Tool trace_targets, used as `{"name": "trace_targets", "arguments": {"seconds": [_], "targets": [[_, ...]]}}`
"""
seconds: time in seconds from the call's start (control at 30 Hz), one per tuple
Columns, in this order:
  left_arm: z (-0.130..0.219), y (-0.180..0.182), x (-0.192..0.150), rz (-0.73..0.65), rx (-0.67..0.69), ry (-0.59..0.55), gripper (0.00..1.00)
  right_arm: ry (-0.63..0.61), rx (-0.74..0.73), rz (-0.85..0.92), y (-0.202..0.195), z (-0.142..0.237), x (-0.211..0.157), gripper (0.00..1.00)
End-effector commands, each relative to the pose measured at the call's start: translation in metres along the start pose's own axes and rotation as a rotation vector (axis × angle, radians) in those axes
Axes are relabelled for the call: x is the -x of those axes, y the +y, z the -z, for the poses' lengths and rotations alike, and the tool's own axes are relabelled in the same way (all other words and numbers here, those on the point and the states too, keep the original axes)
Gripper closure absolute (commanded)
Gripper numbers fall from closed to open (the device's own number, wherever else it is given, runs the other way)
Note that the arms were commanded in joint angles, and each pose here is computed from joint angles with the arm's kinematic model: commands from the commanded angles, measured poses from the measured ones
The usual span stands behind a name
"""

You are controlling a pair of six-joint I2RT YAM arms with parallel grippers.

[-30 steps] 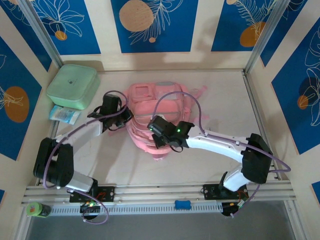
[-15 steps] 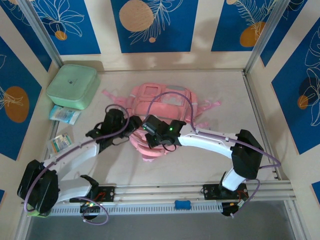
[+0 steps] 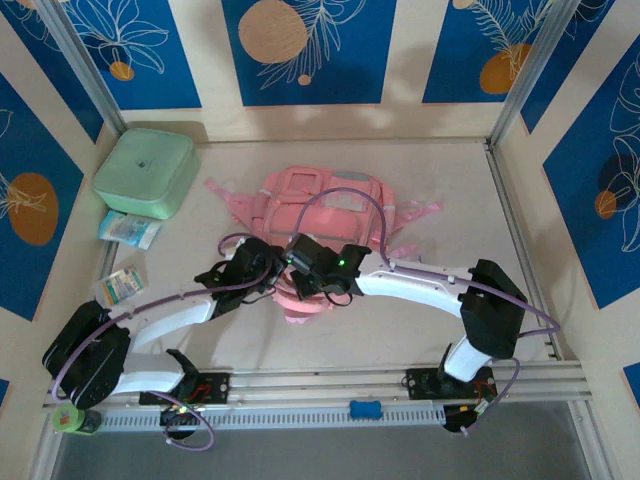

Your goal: Pack books, pencil case, and school supplies into a backpack

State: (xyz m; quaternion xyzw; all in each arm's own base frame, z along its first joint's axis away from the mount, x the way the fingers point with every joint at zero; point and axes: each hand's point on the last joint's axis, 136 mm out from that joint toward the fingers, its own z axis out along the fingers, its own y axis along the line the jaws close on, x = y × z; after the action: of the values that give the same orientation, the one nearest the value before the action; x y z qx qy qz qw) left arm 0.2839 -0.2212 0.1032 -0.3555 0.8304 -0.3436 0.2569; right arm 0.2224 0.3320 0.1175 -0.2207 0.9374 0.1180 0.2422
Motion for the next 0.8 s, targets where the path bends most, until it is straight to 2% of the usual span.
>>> {"name": "trace_targets", "arguments": {"seconds": [0.0,0.2,0.23,0.33,0.53,0.77], "targets": [[0.0,-0.022,0.005,0.048,-0.04,-0.066,0.63,-0.025,0.019,0.018,0.007,0.002,0.003,1.0],[0.011,-0.021,0.024,0.012,-0.025,-0.146,0.98,-0.004,-0.019,0.066,0.003,0.008,-0.01,1.0],[0.014,-0.022,0.028,0.003,-0.022,-0.155,1.0,0.003,-0.04,0.092,0.002,0.01,-0.015,1.0],[0.024,-0.022,0.043,-0.015,-0.029,-0.173,1.0,0.026,-0.121,0.146,-0.005,0.015,-0.034,1.0],[0.04,-0.014,0.07,-0.041,-0.022,-0.181,1.0,0.064,-0.262,0.142,-0.042,0.021,-0.061,1.0],[0.042,-0.005,0.09,-0.069,0.0,-0.133,1.0,0.077,-0.316,0.15,-0.071,0.026,-0.068,1.0]]}}
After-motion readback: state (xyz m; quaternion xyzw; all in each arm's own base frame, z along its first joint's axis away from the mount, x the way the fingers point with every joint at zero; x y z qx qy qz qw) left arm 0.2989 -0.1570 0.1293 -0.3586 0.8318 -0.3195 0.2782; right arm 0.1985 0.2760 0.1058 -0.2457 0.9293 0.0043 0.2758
